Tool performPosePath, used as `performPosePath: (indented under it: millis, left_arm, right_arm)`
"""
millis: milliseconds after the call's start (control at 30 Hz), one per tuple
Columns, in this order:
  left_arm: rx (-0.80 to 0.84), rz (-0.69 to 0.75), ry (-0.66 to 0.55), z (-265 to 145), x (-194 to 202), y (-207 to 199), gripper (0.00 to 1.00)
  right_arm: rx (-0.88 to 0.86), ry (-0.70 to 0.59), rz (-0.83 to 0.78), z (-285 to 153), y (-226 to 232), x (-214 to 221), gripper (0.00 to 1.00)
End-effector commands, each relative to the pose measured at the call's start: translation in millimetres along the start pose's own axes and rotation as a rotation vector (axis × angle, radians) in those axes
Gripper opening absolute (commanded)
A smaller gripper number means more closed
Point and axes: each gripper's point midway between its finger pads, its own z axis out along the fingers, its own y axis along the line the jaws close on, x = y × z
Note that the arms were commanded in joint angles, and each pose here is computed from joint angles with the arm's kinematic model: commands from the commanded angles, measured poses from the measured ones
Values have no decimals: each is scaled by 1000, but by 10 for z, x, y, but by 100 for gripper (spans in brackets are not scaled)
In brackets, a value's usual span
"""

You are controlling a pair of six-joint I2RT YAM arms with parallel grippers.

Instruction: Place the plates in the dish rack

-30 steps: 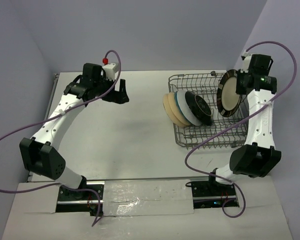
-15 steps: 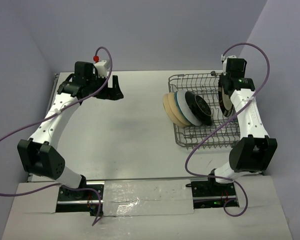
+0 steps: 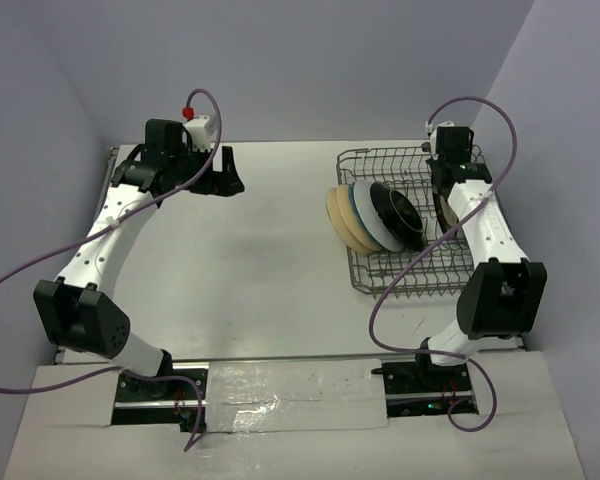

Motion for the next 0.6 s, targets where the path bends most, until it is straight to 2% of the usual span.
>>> performPosePath:
  millis: [0,167,267,367,400,433,467,533,567]
  left_arm:
    - [-9,23,-60,-95,-227,-2,99]
    - [-16,24,-67,-98,-253,23,99]
    - [-21,23,-70,-102,-246,46,99]
    - [-26,25,-74,-114,-240,67,99]
    - [-28,23,-76,-117,-241,80,99]
    - [-29,23,-74,-116,-223,87,99]
    - [-29,22,-78,-116,-230,92,99]
    - [-28,19,-80,-113,-208,112,99]
    - [-27,18,-80,-114,-204,116,99]
  right_arm:
    - [107,-133,27,-41,-123,-354,0]
    - [130,-115,-66,55,171,-279,0]
    - [129,-94,-103,97,315,-244,8]
    - [95,-80,-108,76,449,-238,21]
    - [66,-73,-118,57,526,-224,35]
    - [45,-82,-94,23,564,-270,41]
    - [16,-55,-103,2,621,-214,54]
    - [-71,-48,-85,-82,787,-241,66]
    - [-100,-46,-80,-113,843,-253,69]
